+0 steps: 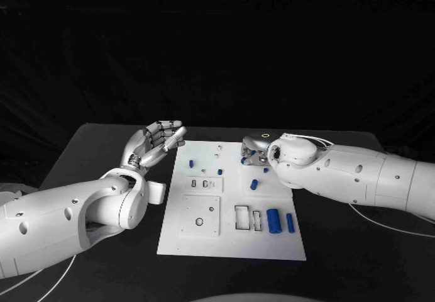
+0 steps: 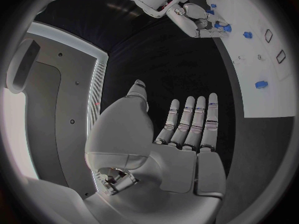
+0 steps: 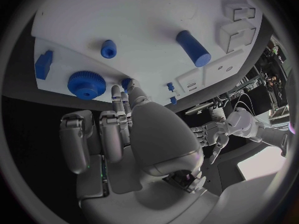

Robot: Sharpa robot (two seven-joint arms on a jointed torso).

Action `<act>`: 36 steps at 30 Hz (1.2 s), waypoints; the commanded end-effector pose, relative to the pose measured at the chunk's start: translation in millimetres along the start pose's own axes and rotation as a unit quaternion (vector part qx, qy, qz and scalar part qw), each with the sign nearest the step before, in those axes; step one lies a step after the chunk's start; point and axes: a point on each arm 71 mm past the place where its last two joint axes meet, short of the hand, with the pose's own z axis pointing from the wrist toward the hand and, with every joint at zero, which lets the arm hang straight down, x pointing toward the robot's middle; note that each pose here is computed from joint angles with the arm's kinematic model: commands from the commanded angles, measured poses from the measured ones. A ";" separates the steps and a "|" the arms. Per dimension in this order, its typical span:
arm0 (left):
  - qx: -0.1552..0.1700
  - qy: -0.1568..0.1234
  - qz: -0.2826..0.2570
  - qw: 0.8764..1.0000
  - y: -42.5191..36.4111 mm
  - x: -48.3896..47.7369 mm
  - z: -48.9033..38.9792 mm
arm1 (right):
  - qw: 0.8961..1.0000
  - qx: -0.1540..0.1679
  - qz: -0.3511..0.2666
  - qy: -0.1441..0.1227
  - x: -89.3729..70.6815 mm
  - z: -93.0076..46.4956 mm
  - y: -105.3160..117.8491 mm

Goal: Assemble the parts on the task board

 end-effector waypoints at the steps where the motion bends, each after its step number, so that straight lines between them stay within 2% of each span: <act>1: 0.007 0.009 -0.003 1.000 -1.8 2.2 0.5 | 1.000 -0.008 0.000 -0.004 -0.4 0.3 2.8; 18: 0.006 0.009 -0.003 1.000 -1.5 2.7 0.9 | 1.000 -0.008 -0.003 0.009 1.4 0.8 3.7; 22: 0.005 0.010 -0.004 1.000 -1.5 3.1 0.8 | 1.000 -0.011 0.000 0.001 0.3 0.5 3.6; 27: 0.005 0.010 -0.004 1.000 -1.6 3.2 0.7 | 0.999 -0.022 0.017 -0.031 -4.0 -0.5 4.2; 36: 0.005 0.010 -0.004 1.000 -1.9 2.9 0.2 | 0.989 -0.047 0.067 -0.121 -19.1 -3.2 7.2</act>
